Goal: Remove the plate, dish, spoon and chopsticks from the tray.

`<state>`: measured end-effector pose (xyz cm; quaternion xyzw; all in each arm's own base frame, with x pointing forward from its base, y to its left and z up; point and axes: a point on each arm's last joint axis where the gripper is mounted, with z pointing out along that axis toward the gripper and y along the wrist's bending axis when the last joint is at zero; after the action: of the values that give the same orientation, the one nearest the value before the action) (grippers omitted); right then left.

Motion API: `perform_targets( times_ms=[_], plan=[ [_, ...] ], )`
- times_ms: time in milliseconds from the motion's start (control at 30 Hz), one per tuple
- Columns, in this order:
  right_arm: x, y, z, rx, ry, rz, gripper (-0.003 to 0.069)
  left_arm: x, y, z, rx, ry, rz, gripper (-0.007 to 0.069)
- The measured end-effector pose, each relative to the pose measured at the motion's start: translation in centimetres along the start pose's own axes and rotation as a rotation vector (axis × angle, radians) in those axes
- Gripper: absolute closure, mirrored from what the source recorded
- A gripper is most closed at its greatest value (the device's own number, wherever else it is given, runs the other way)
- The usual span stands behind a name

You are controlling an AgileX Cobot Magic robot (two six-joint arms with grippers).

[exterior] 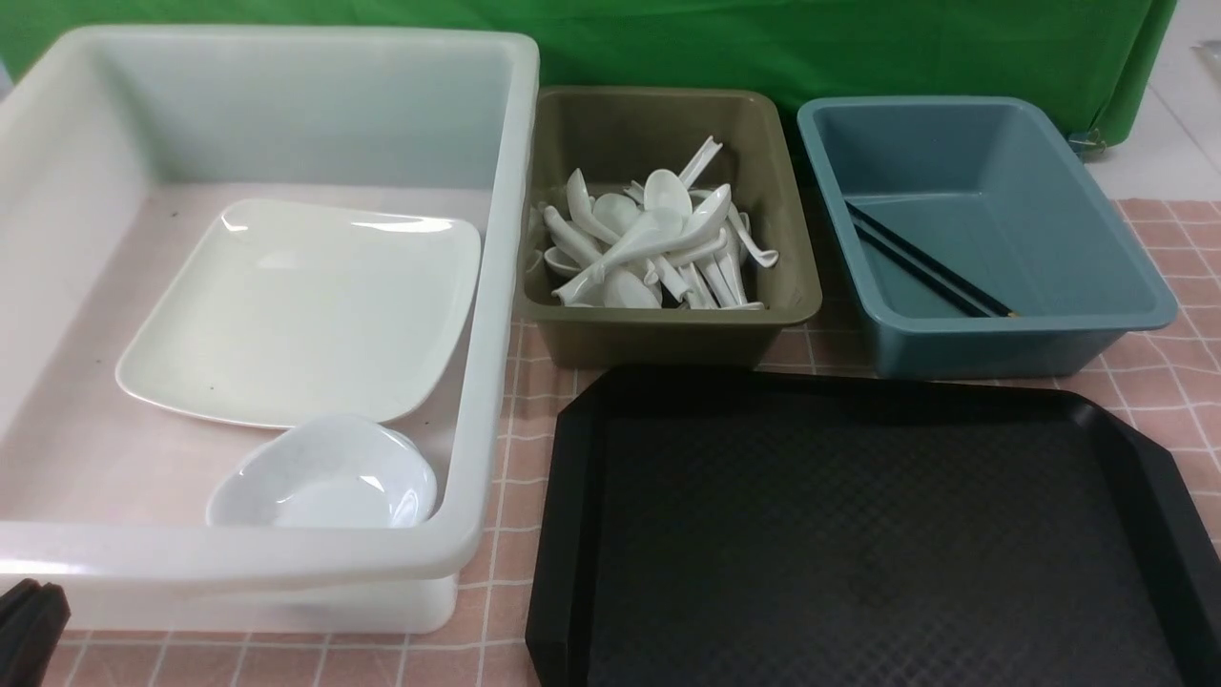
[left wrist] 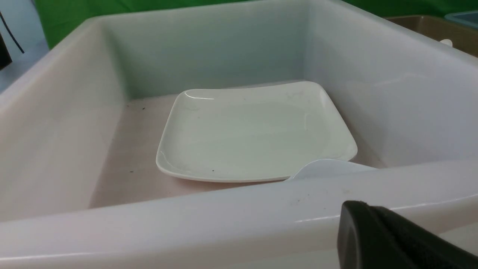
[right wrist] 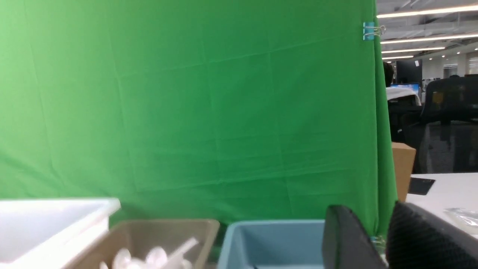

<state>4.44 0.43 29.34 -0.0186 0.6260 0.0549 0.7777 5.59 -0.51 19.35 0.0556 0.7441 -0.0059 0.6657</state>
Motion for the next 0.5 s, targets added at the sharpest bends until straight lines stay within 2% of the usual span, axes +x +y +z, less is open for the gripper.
perform_targets(
  times_ms=[100,233,367,500],
  plan=[
    [1.4,-0.2,0.0,0.026,0.123,-0.042,0.0418,0.0,0.0,0.0,-0.001,0.0,0.005,0.062],
    [6.2,-0.7,-0.4,0.078,0.359,-0.098,0.0418,0.0,0.0,0.0,-0.001,0.0,0.008,0.062],
    [10.8,-1.0,-1.4,0.098,0.496,-0.101,0.0418,0.0,0.0,0.0,-0.001,0.001,0.008,0.062],
    [10.9,-1.0,-1.5,0.099,0.505,-0.105,0.0418,0.0,0.0,0.0,-0.001,0.004,0.008,0.062]
  ],
)
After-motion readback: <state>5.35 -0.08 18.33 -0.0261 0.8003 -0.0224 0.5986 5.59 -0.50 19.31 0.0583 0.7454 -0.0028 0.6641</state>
